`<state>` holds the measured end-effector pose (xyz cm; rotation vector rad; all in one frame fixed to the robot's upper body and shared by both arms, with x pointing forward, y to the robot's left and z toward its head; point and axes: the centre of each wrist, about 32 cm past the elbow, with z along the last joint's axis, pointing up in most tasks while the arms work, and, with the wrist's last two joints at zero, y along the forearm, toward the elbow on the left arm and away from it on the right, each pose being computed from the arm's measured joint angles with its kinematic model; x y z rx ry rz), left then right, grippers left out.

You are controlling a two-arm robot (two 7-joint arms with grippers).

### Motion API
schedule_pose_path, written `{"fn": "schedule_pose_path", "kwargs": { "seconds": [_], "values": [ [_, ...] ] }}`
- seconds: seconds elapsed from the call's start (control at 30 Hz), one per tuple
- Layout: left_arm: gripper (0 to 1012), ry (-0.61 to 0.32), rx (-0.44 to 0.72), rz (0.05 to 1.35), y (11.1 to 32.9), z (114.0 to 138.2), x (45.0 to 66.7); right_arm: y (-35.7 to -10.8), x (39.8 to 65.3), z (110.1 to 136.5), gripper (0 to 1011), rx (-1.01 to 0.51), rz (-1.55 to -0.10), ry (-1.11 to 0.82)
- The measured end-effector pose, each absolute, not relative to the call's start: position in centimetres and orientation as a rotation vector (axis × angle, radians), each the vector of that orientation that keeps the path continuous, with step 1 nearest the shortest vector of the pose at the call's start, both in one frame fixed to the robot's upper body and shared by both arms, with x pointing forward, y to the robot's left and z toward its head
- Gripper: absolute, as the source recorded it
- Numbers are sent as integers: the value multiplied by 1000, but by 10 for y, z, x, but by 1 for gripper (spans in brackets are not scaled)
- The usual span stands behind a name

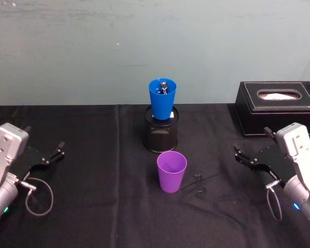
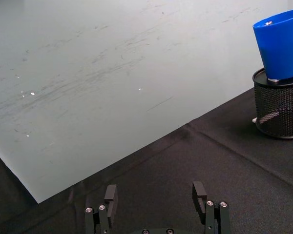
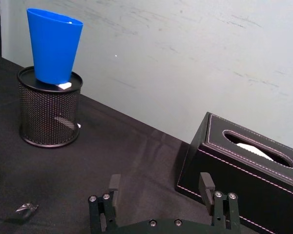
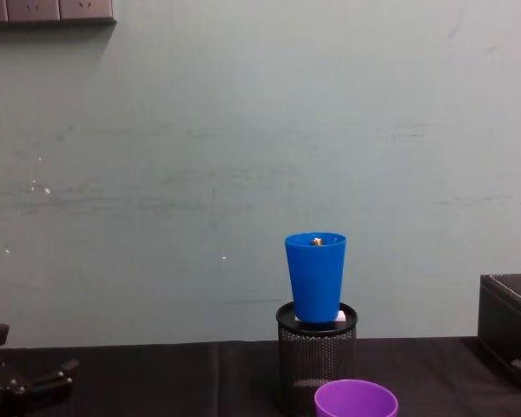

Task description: Pick up one cup with a gripper and tap it against the other cup.

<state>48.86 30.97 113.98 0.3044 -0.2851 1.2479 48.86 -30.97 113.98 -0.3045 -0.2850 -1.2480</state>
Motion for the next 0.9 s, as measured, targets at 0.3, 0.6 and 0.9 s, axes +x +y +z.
{"fn": "schedule_pose_path", "kwargs": {
  "seconds": [0.3, 0.6, 0.9],
  "values": [
    [1000, -285, 304, 1248, 310, 1140, 489, -311, 480, 1139, 1002, -235, -1207, -292],
    [1000, -285, 304, 1248, 310, 1140, 489, -309, 456, 1123, 1002, -84, -1010, -159],
    [1000, -285, 304, 1248, 310, 1140, 489, -294, 448, 1115, 1002, -90, -854, -110]
  ]
}}
